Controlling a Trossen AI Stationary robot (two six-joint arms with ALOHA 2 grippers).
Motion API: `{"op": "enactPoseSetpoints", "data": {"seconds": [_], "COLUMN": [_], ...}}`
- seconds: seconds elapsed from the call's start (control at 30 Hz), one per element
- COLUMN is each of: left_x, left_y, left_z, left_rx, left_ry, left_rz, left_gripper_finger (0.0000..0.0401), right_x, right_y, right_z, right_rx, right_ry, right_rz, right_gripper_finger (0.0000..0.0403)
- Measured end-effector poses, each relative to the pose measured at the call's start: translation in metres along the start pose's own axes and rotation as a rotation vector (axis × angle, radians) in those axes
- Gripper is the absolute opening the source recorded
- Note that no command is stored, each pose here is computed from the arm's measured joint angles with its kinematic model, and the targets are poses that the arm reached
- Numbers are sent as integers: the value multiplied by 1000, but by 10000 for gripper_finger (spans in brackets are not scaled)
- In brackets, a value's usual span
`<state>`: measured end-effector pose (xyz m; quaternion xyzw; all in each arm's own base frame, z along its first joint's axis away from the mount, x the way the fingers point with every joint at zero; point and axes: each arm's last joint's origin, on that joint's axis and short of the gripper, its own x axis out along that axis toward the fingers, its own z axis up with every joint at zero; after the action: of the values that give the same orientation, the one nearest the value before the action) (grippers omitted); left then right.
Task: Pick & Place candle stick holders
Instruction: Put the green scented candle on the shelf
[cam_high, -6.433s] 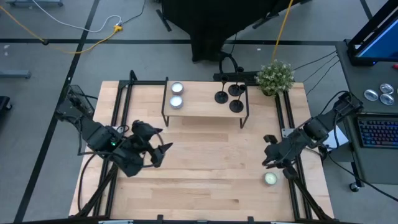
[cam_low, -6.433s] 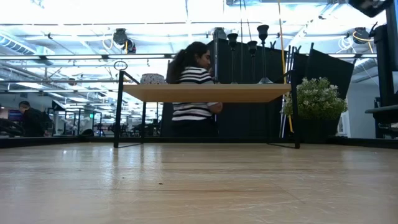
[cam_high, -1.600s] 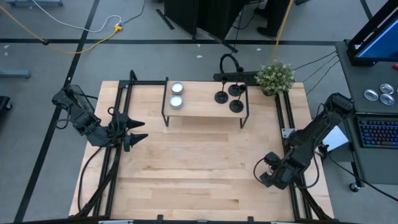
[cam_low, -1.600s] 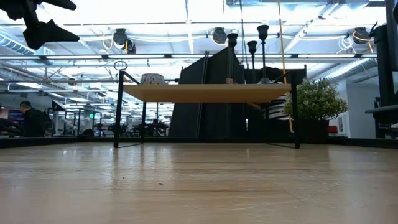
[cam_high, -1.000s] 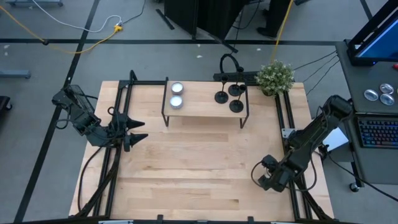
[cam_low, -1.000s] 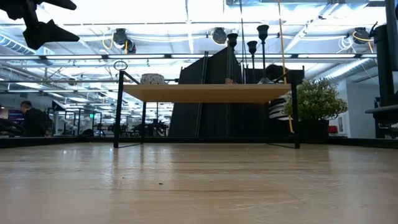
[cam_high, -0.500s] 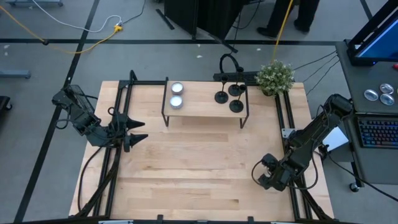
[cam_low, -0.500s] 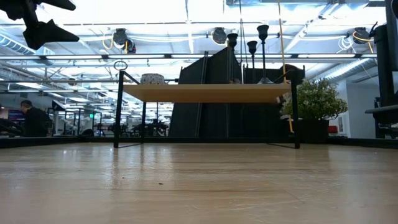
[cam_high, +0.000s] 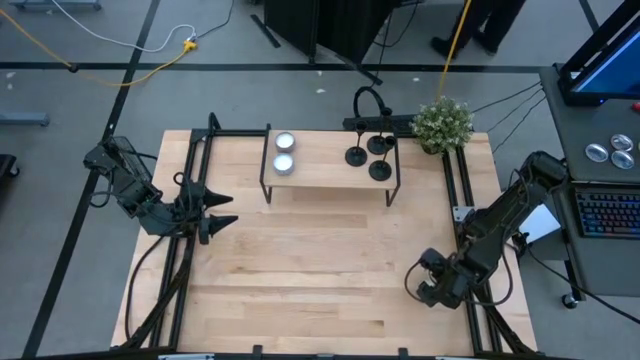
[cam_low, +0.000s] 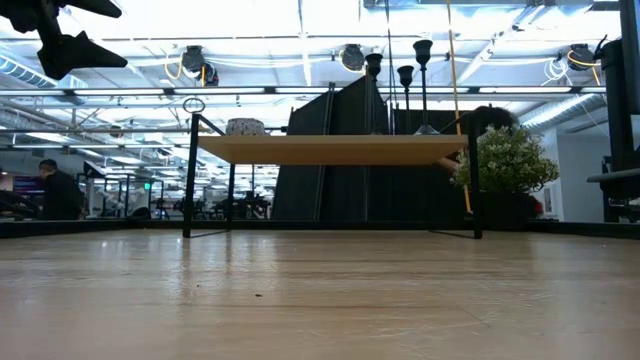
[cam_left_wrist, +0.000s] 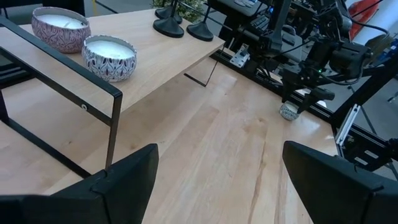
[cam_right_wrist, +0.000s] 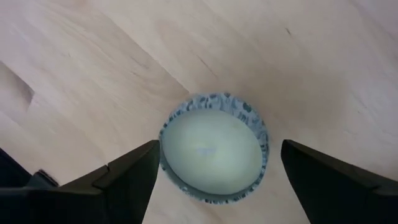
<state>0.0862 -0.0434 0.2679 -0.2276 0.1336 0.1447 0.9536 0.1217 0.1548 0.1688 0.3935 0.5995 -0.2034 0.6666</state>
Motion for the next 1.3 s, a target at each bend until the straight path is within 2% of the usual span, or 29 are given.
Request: {"op": "enactPoseSetpoints", "data": {"seconds": [0.2,0.4,1.3], "left_x": [0,0,0], "left_y": [0,0,0], "left_z": [0,0,0], "left_rx": [0,0,8], "left_ry": [0,0,-6], "left_rz": [0,0,6], "left_gripper_finger": [351,351,351], "right_x": [-1,-3,-3], "right_y": [-2,6,8], "right_z": [-9,-13,-12], "right_rx": [17,19,-45], "right_ry": [3,-46,-74], "right_rz": [7,118,137], "right_gripper_finger": [329,329,326]}}
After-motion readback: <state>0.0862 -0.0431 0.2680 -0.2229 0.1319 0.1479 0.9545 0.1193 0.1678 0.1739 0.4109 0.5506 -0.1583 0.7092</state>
